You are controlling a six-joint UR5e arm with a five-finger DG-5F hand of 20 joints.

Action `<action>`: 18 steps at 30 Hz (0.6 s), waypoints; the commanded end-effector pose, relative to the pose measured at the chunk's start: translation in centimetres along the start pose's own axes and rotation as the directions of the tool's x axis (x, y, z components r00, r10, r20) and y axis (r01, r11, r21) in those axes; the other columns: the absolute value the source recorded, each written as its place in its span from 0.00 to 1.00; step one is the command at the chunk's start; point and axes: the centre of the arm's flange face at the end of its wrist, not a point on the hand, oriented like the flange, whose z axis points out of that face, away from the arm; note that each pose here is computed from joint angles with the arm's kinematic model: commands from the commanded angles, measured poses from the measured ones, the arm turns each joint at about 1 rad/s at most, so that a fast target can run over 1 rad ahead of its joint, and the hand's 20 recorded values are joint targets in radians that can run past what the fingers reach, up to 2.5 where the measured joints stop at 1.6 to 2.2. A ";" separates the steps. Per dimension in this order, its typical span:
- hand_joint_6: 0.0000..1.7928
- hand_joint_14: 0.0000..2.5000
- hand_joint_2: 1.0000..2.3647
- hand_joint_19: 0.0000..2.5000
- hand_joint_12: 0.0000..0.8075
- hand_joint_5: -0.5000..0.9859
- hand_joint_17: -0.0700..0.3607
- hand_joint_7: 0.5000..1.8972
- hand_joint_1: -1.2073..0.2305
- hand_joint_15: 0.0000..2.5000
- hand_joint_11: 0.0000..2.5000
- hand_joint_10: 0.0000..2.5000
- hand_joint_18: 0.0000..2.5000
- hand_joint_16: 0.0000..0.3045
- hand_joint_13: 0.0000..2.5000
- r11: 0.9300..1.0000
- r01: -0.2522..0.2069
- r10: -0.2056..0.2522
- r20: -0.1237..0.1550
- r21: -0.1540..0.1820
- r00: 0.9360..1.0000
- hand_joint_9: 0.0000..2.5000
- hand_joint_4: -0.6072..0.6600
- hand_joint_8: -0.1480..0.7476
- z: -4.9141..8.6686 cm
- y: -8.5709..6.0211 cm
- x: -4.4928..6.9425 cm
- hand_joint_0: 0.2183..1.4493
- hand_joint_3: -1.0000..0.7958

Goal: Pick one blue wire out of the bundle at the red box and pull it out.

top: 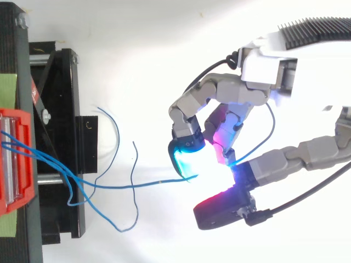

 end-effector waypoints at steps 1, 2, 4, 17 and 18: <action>0.51 0.01 0.01 0.16 0.58 0.31 0.48 0.45 0.24 0.21 0.25 0.00 0.38 0.20 0.38 1.000 0.000 0.000 -0.001 0.001 1.000 0.48 0.42 0.56 0.0 0.0 0.1 0.30 0.52; 0.51 0.01 0.01 0.16 0.58 0.31 0.48 0.45 0.24 0.21 0.25 0.00 0.38 0.20 0.38 1.000 0.000 0.000 -0.001 -0.001 1.000 0.48 0.42 0.56 0.0 0.1 0.1 0.30 0.52; 0.51 0.01 0.01 0.16 0.59 0.31 0.48 0.45 0.24 0.21 0.26 0.00 0.38 0.20 0.38 1.000 0.000 0.000 0.001 0.000 1.000 0.48 0.42 0.56 0.0 0.0 0.0 0.30 0.52; 0.51 0.01 0.01 0.16 0.58 0.31 0.48 0.45 0.24 0.21 0.25 0.01 0.38 0.20 0.38 1.000 0.000 0.000 0.001 0.000 1.000 0.48 0.42 0.56 0.0 0.0 0.0 0.30 0.52; 0.51 0.01 0.01 0.16 0.58 0.31 0.48 0.45 0.24 0.21 0.25 0.00 0.38 0.20 0.38 1.000 0.000 0.000 -0.001 -0.001 1.000 0.48 0.42 0.57 0.0 0.1 0.1 0.30 0.52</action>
